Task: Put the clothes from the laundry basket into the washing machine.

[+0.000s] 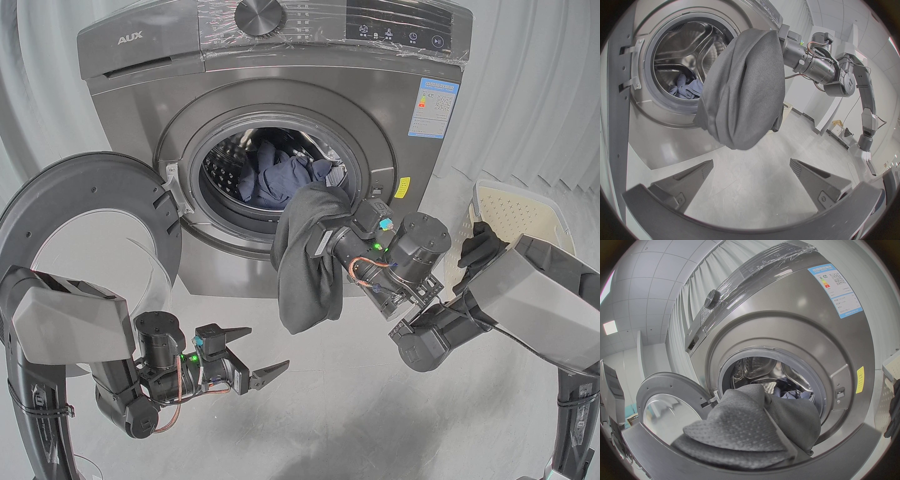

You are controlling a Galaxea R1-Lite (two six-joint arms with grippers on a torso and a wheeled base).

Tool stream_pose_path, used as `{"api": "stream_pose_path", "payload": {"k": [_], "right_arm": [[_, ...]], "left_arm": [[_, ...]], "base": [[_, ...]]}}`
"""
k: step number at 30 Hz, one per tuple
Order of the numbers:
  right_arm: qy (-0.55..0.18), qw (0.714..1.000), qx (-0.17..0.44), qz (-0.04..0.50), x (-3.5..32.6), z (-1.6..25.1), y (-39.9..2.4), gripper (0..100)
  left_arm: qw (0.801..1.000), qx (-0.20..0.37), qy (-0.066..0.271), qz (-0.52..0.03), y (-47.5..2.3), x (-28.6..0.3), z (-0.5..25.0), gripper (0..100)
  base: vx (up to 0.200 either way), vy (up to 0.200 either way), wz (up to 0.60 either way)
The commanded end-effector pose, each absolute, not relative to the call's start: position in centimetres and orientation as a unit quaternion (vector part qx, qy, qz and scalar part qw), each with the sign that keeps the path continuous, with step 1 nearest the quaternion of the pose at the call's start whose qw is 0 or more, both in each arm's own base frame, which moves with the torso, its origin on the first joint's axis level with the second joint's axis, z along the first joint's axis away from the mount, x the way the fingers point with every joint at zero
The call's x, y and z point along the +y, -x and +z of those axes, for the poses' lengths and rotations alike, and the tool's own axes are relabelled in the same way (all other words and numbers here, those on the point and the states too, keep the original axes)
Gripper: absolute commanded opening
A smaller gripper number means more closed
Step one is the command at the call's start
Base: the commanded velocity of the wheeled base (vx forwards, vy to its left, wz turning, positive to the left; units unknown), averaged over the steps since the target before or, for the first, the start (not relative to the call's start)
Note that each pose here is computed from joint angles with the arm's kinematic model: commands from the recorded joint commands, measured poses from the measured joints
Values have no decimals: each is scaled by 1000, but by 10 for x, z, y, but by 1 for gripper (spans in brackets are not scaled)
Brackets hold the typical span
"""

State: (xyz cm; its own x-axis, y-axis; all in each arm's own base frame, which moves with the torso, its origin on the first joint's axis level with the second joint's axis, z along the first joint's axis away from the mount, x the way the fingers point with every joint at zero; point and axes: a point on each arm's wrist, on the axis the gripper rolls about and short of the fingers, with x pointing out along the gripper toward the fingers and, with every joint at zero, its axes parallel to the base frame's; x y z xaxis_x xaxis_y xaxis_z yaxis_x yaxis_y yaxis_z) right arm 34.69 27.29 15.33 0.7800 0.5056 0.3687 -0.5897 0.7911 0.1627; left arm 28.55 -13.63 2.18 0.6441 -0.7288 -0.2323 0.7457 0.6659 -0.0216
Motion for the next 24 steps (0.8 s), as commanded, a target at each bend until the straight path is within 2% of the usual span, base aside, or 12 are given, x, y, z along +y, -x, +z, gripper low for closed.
{"api": "stream_pose_path", "payload": {"k": [1, 4, 13, 24], "right_arm": [[-135, 933, -148, 298, 277, 149, -344, 0], [-135, 933, -145, 302, 281, 148, -342, 0], [-135, 929, -132, 317, 294, 140, -331, 0], [-135, 927, -115, 330, 302, 136, -313, 0]], "left_arm": [[906, 73, -35, -415, -290, -146, 40, 100], [906, 38, -23, -421, -298, -159, 54, 100], [908, -2, -5, -419, -314, -186, 63, 100], [928, -37, 11, -370, -353, -202, 54, 100]], "base": [[0, 0, 0], [0, 0, 0], [0, 0, 0], [0, 0, 0]]}}
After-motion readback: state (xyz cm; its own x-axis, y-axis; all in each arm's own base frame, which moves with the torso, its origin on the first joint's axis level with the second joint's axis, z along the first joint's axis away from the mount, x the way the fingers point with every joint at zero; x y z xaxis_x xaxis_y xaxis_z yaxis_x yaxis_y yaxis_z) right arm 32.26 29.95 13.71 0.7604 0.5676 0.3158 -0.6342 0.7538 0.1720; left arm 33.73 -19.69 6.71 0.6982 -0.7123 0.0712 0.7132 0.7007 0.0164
